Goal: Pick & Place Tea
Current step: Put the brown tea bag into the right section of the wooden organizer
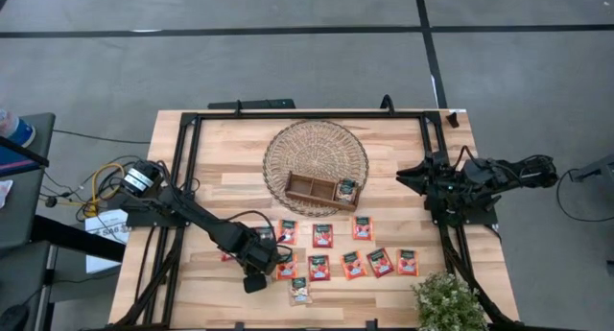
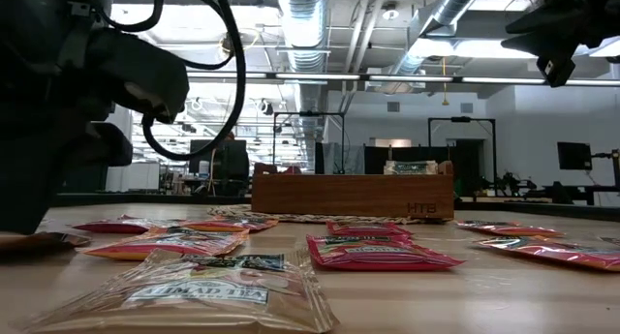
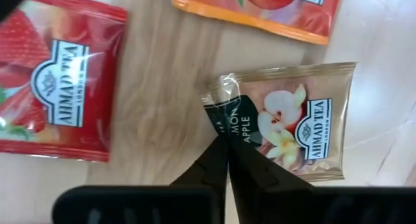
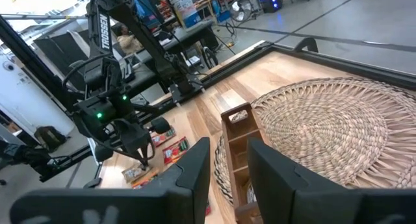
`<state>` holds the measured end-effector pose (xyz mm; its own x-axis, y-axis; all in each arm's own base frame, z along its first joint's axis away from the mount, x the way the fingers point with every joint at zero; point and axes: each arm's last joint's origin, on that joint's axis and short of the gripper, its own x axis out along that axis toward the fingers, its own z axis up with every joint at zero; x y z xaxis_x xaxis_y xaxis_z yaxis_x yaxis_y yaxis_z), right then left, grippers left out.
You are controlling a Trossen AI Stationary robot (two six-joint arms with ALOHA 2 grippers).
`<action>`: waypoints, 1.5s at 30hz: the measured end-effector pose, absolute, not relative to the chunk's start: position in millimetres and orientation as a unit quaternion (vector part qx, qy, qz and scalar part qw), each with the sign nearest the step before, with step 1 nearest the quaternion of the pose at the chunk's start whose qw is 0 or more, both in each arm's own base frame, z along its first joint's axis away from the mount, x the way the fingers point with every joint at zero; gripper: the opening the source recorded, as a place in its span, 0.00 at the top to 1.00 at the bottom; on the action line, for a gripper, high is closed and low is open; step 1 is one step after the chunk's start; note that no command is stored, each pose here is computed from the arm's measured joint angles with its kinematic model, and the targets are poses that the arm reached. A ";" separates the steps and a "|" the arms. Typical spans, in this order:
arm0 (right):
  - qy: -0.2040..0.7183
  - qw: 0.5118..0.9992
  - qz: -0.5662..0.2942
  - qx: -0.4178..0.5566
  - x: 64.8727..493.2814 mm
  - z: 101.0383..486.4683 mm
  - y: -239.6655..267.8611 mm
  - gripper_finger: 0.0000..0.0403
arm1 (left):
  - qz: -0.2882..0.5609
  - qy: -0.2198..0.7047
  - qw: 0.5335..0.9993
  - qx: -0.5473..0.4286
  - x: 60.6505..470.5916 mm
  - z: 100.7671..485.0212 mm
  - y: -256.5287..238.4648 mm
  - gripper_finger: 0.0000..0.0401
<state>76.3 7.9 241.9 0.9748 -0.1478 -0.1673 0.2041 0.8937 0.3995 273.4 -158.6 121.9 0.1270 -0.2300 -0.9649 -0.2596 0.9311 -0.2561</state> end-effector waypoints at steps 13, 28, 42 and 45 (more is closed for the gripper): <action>0.074 0.971 -0.093 0.209 76.0 240.2 7.8 0.77 | 0.022 0.654 0.737 -0.170 270.1 127.1 -156.1 1.00; 0.072 0.970 -0.092 0.214 76.1 240.6 7.9 0.77 | 0.067 0.626 0.764 -0.143 263.4 186.9 -146.8 1.00; 0.057 0.970 -0.031 0.236 103.3 250.5 17.9 0.77 | 0.108 0.510 0.852 0.060 300.5 289.5 -125.6 1.00; 0.066 0.974 -0.022 0.218 118.5 249.5 22.4 0.77 | 0.119 0.493 0.855 0.112 311.7 299.7 -110.4 1.00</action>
